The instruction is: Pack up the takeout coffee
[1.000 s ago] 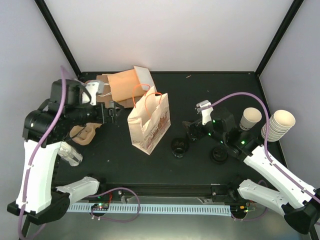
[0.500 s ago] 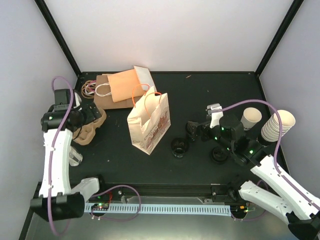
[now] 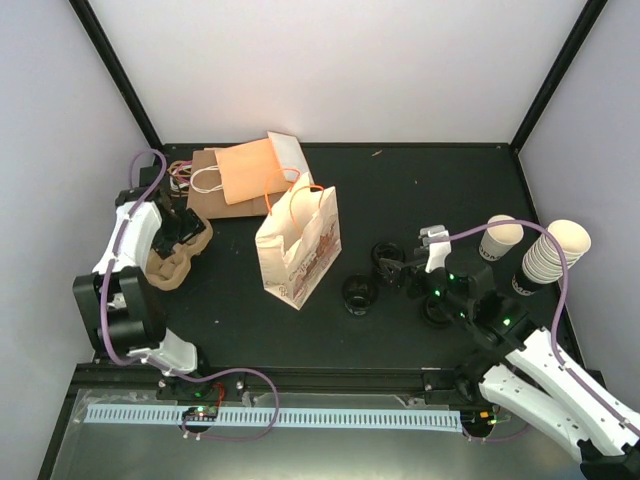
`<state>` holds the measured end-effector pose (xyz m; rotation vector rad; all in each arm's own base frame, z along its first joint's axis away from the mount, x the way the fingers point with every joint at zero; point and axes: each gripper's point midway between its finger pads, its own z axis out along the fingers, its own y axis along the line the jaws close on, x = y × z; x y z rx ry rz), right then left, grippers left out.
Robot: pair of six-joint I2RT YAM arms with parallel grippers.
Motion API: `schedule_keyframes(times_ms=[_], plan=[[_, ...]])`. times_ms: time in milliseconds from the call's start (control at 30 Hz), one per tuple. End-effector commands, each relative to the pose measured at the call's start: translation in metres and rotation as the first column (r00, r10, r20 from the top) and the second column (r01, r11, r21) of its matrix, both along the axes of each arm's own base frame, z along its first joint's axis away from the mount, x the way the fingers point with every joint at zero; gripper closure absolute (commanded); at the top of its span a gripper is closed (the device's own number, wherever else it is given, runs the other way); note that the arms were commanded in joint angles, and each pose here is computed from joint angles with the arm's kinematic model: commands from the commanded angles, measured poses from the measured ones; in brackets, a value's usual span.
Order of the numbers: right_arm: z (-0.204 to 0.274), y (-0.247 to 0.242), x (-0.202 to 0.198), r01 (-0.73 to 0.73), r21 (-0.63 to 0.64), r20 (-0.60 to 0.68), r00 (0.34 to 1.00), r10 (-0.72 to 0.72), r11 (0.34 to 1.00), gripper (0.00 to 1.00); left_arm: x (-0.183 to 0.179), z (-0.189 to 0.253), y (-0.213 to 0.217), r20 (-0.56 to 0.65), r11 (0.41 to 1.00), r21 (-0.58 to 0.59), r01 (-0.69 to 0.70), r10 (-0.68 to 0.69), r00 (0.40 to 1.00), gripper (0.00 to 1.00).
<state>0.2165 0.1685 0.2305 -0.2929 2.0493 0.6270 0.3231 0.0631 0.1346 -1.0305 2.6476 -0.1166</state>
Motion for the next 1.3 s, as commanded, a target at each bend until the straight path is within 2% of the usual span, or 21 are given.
schedule_keyframes(times_ms=[0, 167, 300, 433, 567, 700, 933, 1267], plan=[[0.014, -0.001, 0.001, 0.007, 0.041, 0.044, 0.999, -0.009, 0.999, 0.0, 0.012, 0.009, 0.021, 0.012, 0.989, 0.047, -0.142, 0.142, 0.99, 0.2], [0.016, 0.002, -0.002, -0.02, 0.06, 0.052, 0.999, 0.017, 0.998, 0.0, 0.026, 0.001, 0.025, 0.024, 0.993, 0.087, -0.081, 0.079, 0.997, 0.25], [0.016, 0.005, -0.004, -0.039, 0.062, 0.052, 0.998, 0.036, 0.997, 0.0, 0.024, -0.015, 0.029, -0.035, 0.992, 0.12, -0.041, 0.045, 0.998, 0.25], [0.017, 0.007, -0.005, -0.048, 0.066, 0.055, 0.997, 0.045, 0.997, 0.0, 0.022, -0.024, 0.029, -0.062, 0.993, 0.11, -0.042, 0.049, 0.997, 0.19], [0.017, 0.007, -0.005, -0.051, 0.064, 0.054, 0.997, 0.048, 0.997, 0.0, 0.021, -0.031, 0.027, -0.08, 0.994, 0.096, -0.046, 0.054, 0.995, 0.07], [0.018, 0.006, -0.006, -0.051, 0.069, 0.058, 0.997, 0.047, 0.996, 0.0, 0.016, -0.043, 0.018, -0.108, 0.998, 0.042, -0.056, 0.06, 0.992, 0.06], [0.018, 0.006, -0.006, -0.051, 0.07, 0.056, 0.997, 0.047, 0.996, 0.0, 0.007, -0.053, -0.016, -0.065, 0.991, -0.126, -0.05, 0.042, 0.997, 0.09], [0.017, 0.005, -0.007, -0.05, 0.07, 0.053, 0.998, 0.046, 0.996, 0.0, -0.009, -0.04, -0.047, -0.018, 0.978, -0.205, 0.027, -0.031, 0.999, 0.11]])
